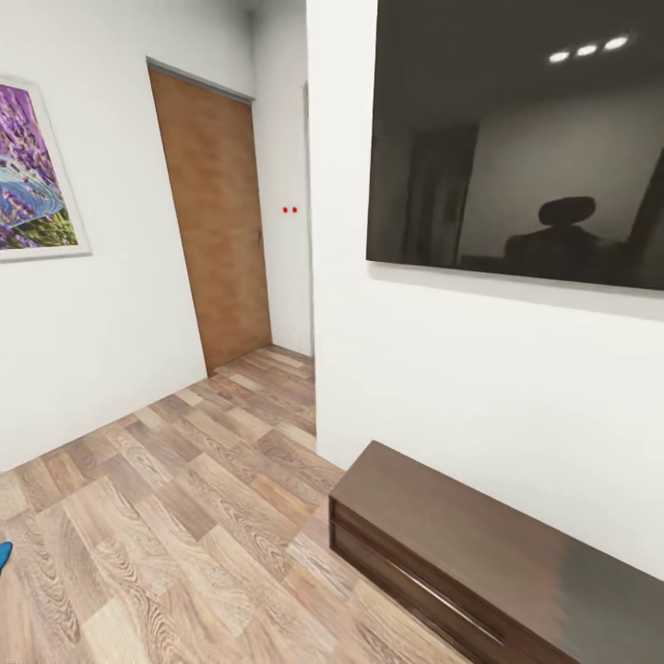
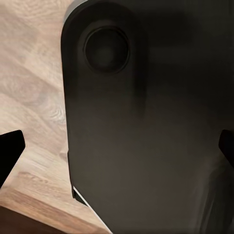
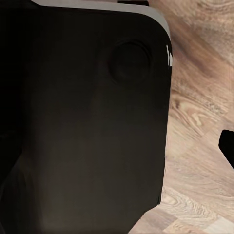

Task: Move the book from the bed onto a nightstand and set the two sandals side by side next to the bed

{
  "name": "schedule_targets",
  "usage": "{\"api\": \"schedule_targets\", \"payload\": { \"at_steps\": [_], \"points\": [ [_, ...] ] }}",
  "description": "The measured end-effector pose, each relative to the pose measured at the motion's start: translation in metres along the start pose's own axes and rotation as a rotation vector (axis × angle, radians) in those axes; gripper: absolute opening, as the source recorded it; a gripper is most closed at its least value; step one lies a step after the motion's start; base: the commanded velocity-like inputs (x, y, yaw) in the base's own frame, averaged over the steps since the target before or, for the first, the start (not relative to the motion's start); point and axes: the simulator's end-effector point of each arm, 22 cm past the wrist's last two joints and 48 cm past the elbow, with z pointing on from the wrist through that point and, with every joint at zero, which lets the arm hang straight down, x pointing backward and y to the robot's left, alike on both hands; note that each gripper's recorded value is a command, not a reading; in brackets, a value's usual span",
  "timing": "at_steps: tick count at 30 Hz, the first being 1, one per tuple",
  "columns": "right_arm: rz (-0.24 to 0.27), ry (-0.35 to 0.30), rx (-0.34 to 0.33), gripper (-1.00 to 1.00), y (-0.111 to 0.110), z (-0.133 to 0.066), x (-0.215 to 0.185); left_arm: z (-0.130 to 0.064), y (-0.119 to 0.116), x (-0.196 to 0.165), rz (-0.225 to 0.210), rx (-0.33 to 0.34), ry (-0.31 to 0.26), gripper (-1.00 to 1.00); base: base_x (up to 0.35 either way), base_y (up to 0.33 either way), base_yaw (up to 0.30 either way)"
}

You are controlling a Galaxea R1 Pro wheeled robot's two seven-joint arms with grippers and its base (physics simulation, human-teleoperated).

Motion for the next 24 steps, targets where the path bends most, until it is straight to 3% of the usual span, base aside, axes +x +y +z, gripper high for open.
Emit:
{"api": "schedule_targets", "payload": {
  "at_steps": [24],
  "points": [
    [0.000, 0.001, 0.000, 1.00, 0.0001, 0.0000, 0.0002, 0.0000, -0.0005, 0.0000, 0.000, 0.000, 0.000, 1.00, 0.000, 0.218, 0.013]
  ]
}}
